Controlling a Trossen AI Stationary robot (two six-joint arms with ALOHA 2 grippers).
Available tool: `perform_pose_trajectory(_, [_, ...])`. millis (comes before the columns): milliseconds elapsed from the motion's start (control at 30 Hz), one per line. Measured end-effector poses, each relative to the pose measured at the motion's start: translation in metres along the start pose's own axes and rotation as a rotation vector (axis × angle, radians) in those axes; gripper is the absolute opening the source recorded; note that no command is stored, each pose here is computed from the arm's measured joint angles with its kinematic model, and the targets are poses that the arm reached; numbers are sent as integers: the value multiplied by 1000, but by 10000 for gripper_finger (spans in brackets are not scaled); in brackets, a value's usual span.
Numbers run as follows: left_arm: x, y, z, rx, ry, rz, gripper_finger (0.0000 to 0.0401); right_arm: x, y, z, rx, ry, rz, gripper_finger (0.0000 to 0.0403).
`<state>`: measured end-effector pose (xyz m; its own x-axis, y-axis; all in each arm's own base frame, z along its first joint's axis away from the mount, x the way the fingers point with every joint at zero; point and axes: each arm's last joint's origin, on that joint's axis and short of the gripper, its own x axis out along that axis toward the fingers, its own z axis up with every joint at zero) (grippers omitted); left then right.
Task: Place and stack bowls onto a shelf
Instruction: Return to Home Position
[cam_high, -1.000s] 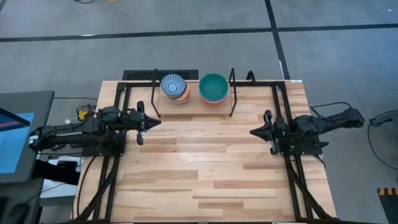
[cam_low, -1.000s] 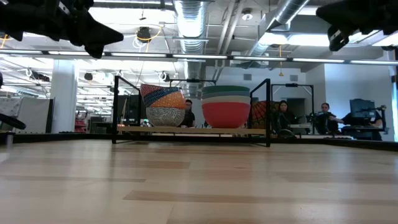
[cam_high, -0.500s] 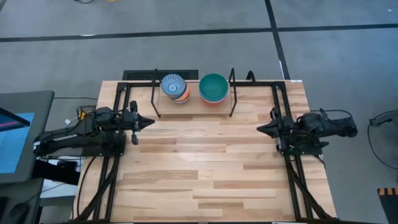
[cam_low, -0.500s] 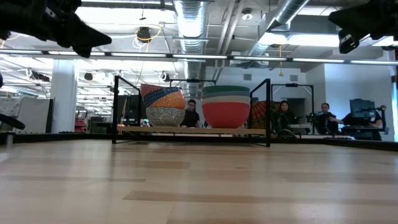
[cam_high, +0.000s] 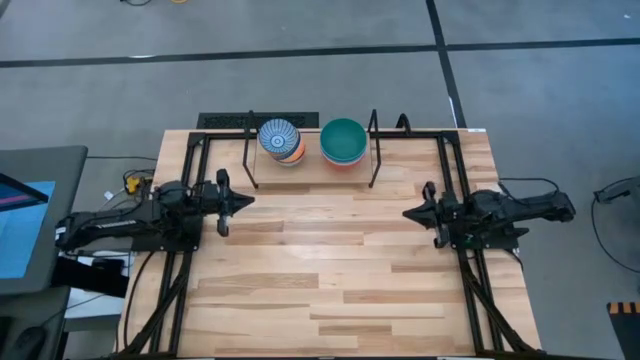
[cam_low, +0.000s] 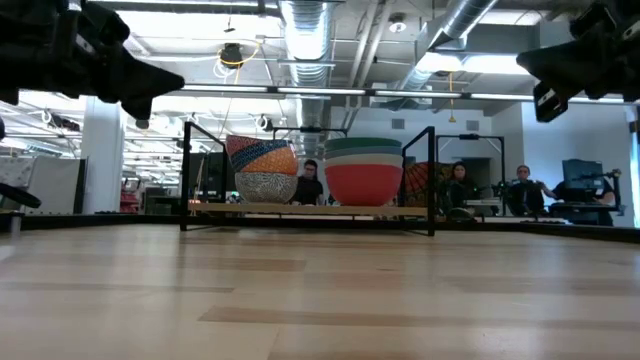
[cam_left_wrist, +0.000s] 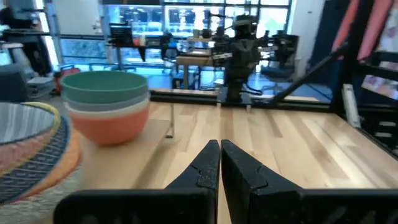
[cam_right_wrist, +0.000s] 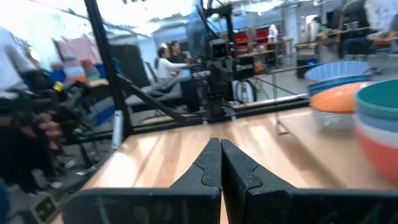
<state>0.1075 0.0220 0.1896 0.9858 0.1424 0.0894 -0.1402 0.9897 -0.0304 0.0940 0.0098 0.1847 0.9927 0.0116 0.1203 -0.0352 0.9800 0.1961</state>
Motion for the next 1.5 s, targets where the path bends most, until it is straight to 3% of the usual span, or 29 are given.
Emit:
perform_pose_trajectory(533, [-9,-6,-23,-20,103,-39,0,1,-1,-10,-11,32,14,33])
perform_pose_trajectory(767, [-9,-6,-25,-178,132,-21,0,1,-3,-11,-2,29,-34,38])
perform_pose_trajectory(1500, [-9,-5,-27,-151,136,-11,0,1,-3,-11,-5,30,-35,40])
